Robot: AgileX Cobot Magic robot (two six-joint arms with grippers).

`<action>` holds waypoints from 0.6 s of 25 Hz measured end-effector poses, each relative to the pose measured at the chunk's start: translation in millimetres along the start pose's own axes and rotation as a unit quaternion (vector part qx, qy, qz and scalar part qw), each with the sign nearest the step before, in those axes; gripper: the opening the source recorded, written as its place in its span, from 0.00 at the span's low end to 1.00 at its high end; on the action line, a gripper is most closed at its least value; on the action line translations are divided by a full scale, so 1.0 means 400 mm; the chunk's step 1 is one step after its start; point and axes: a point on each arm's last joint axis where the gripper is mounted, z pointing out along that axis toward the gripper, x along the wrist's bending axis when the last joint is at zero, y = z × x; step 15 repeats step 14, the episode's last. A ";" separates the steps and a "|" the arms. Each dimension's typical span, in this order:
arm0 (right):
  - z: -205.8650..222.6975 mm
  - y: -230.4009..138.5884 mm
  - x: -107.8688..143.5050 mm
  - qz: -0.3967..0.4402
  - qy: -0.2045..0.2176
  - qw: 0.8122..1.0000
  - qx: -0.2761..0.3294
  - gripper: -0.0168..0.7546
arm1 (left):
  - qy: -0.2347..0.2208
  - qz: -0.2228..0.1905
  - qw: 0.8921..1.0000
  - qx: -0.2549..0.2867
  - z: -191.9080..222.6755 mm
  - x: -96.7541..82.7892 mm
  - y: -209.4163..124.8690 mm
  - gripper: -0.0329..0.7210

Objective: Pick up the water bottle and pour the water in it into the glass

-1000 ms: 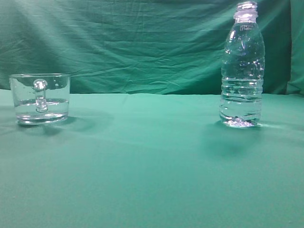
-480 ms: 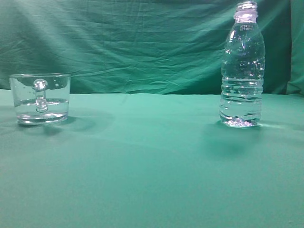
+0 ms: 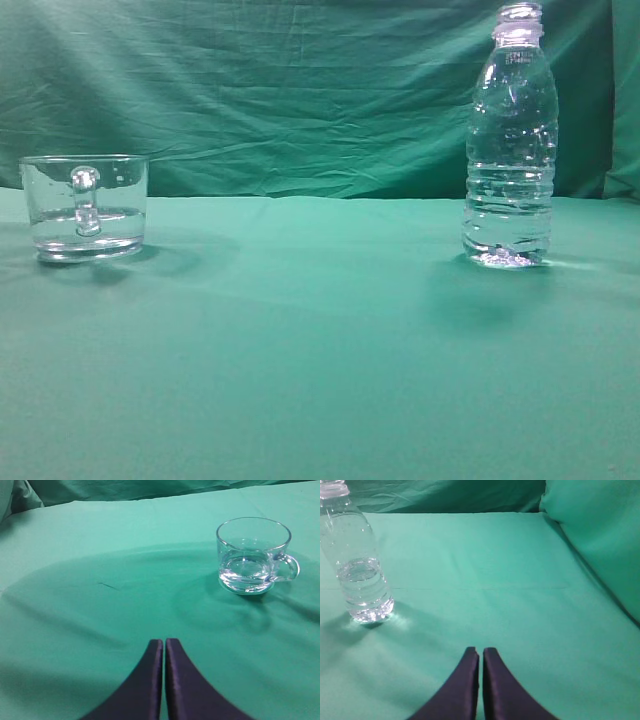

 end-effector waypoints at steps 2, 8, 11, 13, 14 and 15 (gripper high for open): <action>0.000 0.000 0.000 0.000 0.000 1.000 0.000 0.02 | 0.000 0.000 1.000 0.000 0.000 0.000 0.000 0.04; 0.000 0.000 0.000 0.000 0.000 1.000 0.000 0.02 | 0.000 0.000 1.000 0.000 0.000 0.000 0.000 0.04; 0.000 0.000 0.000 0.000 0.000 1.000 0.000 0.02 | 0.000 0.000 1.000 0.000 0.000 0.000 0.000 0.04; 0.000 0.000 0.000 0.000 0.000 1.000 0.000 0.02 | 0.000 0.000 1.000 0.000 0.000 0.000 0.000 0.04; 0.000 0.000 0.000 0.000 0.000 1.000 0.000 0.02 | 0.000 0.000 1.000 0.000 0.000 0.000 0.000 0.04; 0.000 0.000 0.000 0.000 0.000 1.000 0.000 0.02 | 0.000 0.000 1.000 0.000 0.000 0.000 0.000 0.04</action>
